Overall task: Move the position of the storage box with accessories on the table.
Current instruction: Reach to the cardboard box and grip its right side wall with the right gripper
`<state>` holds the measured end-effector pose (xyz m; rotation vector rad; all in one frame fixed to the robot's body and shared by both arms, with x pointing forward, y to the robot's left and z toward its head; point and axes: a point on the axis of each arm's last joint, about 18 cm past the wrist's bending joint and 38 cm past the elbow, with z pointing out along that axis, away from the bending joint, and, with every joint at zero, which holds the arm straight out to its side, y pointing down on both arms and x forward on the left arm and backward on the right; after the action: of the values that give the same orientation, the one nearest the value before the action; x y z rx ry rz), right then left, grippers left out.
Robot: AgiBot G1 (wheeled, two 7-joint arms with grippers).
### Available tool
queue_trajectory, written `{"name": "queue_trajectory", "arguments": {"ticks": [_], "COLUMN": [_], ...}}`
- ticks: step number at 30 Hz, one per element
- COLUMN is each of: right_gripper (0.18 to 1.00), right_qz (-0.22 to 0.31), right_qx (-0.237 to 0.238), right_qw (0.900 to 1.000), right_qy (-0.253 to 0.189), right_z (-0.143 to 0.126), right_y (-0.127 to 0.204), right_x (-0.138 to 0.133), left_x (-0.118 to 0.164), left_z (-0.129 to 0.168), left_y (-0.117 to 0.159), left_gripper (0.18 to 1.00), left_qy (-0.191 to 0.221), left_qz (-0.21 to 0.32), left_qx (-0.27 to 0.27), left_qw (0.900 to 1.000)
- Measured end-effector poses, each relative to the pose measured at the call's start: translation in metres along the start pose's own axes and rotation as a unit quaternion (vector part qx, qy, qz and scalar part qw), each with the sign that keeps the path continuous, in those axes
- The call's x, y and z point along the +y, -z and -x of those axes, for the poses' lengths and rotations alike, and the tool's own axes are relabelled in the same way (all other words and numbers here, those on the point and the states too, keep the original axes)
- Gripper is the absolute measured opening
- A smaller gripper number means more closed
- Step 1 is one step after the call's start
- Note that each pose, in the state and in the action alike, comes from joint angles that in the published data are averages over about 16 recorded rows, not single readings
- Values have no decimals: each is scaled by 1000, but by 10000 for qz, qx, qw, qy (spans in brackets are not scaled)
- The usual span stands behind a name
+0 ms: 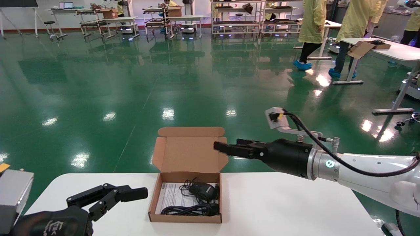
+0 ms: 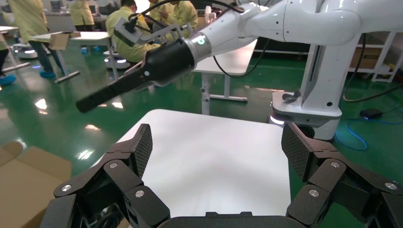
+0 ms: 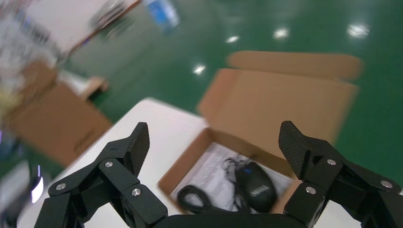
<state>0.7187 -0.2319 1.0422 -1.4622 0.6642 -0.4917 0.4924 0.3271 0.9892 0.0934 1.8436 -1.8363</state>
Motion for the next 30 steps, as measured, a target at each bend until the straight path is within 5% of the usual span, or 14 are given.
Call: {"name": "queue_trajectory", "arguments": {"ticks": [5,10,19,30], "right_gripper": [1000,1000,1000,1000], "right_qz": [69,352,910,1274], "right_qx": [353,626,1059,1397], "right_qw": [9973,9940,9884,9813], "right_qy": [-634,-820,-592,-368], "right_z": [-10,-7,2,7], "right_y": [-6,-22,-46,-72], "right_x": [0,-1,5,42], "left_x": [0,0,0,0], "left_z": [0,0,0,0], "left_y": [0,0,0,0], "left_gripper": [1000,1000,1000,1000], "left_qy": [0,0,0,0], "left_qz": [0,0,0,0], "left_qx": [0,0,0,0], "left_qw": [10000,10000,10000,10000]}}
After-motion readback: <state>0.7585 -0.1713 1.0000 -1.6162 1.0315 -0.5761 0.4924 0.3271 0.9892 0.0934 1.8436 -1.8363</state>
